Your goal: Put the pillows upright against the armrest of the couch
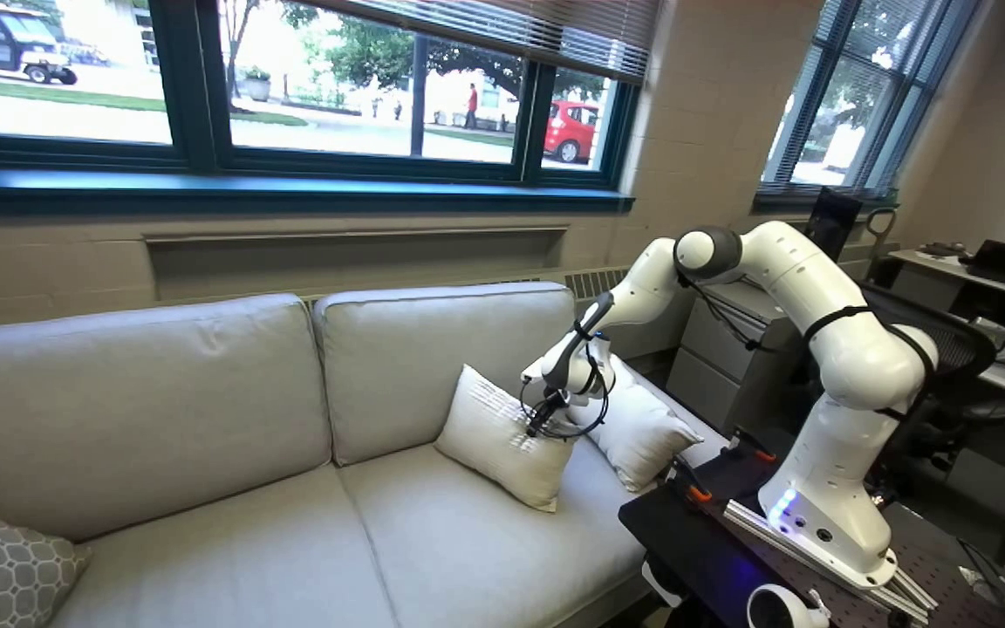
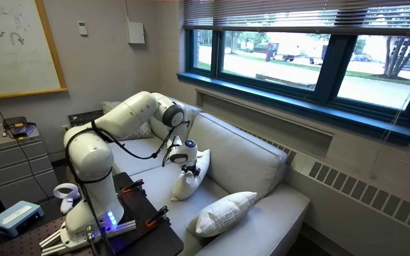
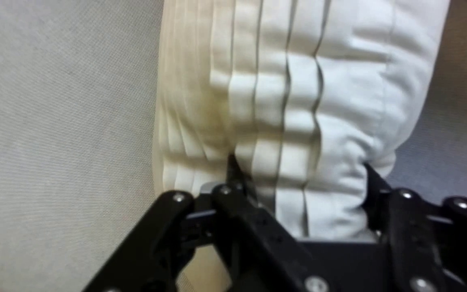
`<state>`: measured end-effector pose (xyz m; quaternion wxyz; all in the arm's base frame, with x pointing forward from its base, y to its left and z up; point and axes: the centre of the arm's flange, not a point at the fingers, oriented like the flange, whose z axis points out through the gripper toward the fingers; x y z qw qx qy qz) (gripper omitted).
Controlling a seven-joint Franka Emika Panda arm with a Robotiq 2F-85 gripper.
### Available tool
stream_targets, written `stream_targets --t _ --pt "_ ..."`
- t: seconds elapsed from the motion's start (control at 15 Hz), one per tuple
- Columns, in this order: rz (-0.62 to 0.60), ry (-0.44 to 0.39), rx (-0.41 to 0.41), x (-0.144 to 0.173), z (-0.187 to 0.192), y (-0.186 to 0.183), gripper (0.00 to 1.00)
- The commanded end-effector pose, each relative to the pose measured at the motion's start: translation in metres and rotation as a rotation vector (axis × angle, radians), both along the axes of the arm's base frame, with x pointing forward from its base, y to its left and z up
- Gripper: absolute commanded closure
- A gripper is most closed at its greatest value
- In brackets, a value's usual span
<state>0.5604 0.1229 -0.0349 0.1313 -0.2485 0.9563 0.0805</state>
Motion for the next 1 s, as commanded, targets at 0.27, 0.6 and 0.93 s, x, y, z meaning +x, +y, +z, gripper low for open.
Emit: stream_targets --t 0.27,0.6,0.93 --pt "-0.01 -0.104 -0.082 0.009 0.031 0.008 0.9" --pt "-0.159 -0.235 -0.17 -0.024 0.053 -0.023 0.93" --pt "-0.374 -0.282 -0.175 -0.06 0.072 -0.072 0.93"
